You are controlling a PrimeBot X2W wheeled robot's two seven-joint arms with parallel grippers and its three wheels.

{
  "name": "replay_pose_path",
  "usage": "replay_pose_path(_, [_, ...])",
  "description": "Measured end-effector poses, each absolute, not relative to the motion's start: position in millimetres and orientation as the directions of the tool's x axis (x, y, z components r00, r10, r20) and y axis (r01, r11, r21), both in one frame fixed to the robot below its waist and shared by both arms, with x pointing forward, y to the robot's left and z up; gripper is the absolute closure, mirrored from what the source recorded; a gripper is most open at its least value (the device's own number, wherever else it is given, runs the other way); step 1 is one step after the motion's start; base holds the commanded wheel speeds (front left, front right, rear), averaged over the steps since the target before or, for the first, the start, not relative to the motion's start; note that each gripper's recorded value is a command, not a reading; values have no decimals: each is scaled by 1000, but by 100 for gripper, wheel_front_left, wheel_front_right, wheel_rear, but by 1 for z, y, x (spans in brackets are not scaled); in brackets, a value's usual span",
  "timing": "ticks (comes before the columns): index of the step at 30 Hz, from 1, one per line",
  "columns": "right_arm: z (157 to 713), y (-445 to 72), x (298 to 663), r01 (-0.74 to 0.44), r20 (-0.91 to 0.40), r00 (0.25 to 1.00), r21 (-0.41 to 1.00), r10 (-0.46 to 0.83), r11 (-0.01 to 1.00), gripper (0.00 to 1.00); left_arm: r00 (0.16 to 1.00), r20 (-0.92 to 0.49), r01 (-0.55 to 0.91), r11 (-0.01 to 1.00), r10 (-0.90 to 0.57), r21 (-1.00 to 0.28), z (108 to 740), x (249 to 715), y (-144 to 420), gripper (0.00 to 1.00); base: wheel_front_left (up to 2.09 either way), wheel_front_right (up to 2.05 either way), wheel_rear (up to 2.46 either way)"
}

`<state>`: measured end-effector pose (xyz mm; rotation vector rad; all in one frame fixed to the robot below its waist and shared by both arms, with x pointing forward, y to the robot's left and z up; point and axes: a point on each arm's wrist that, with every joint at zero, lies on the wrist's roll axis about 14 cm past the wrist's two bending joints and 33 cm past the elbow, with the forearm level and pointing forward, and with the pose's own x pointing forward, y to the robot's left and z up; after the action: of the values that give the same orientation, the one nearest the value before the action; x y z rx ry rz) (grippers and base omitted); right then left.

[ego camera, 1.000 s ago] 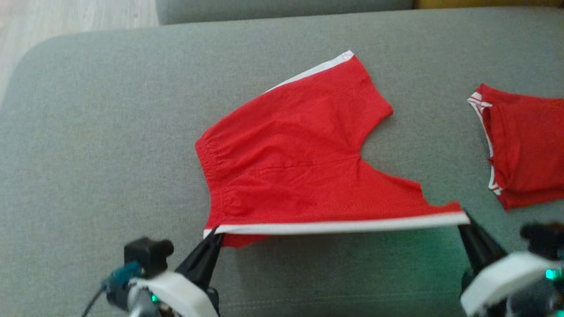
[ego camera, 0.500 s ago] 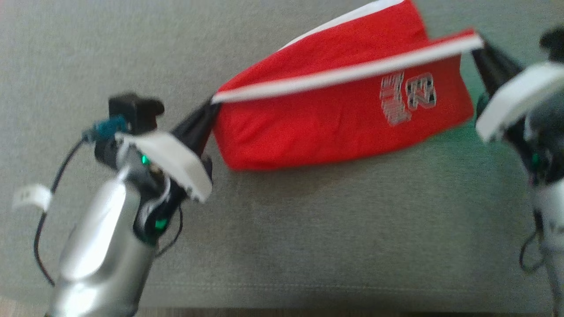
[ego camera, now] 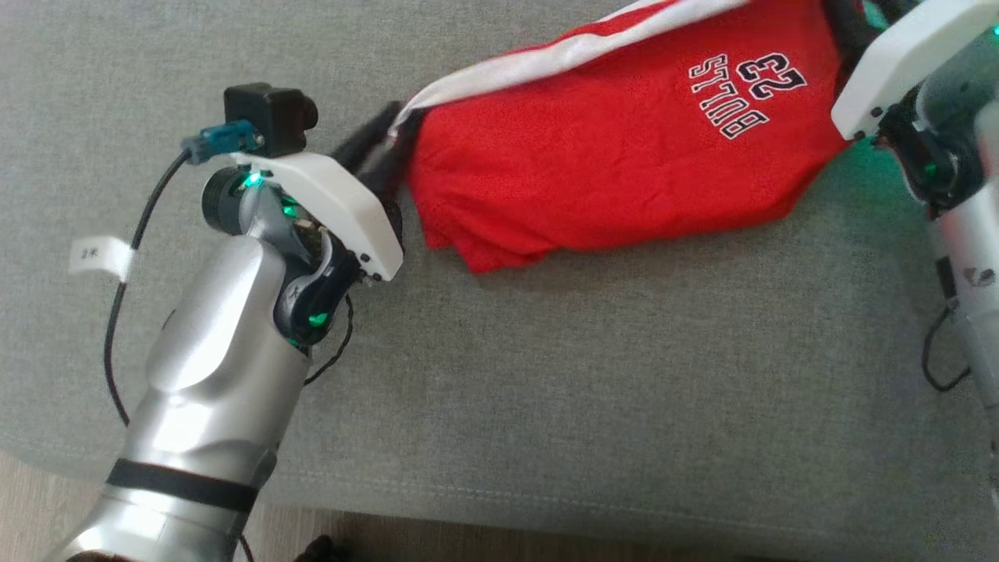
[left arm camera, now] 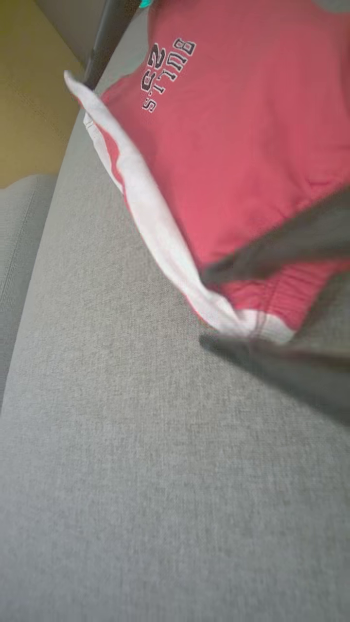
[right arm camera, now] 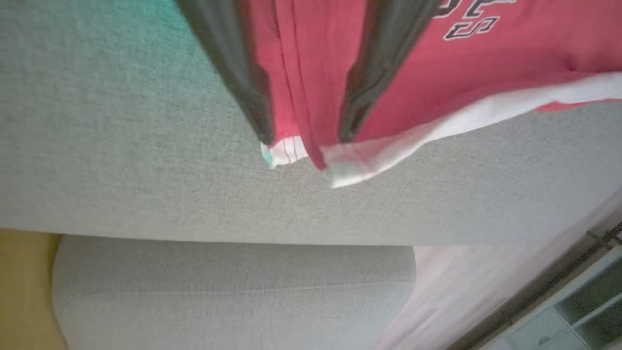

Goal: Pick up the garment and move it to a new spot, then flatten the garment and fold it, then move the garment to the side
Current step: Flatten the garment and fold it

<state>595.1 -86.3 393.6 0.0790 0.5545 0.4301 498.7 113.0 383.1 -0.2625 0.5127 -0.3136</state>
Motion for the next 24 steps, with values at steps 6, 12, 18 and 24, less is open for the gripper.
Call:
replay_pose_path(6, [425, -89, 603, -385, -289, 863, 154, 414, 910, 0, 887, -332, 218, 925, -321, -312, 396, 504, 116, 0, 0, 0, 0])
replay_pose_path(12, [451, -110, 581, -366, -105, 921, 93, 374, 926, 0, 960, -187, 162, 958, -208, -236, 419, 496, 125, 0, 0, 0, 0])
replay_pose_path(18, [466, -137, 543, -307, -35, 950, 77, 310, 949, 0, 992, -43, 114, 980, -122, -162, 461, 493, 134, 0, 0, 0, 0])
replay_pose_path(24, [471, -152, 495, -247, -36, 967, 94, 251, 965, 0, 993, 27, 114, 988, -112, -102, 483, 473, 135, 0, 0, 0, 0])
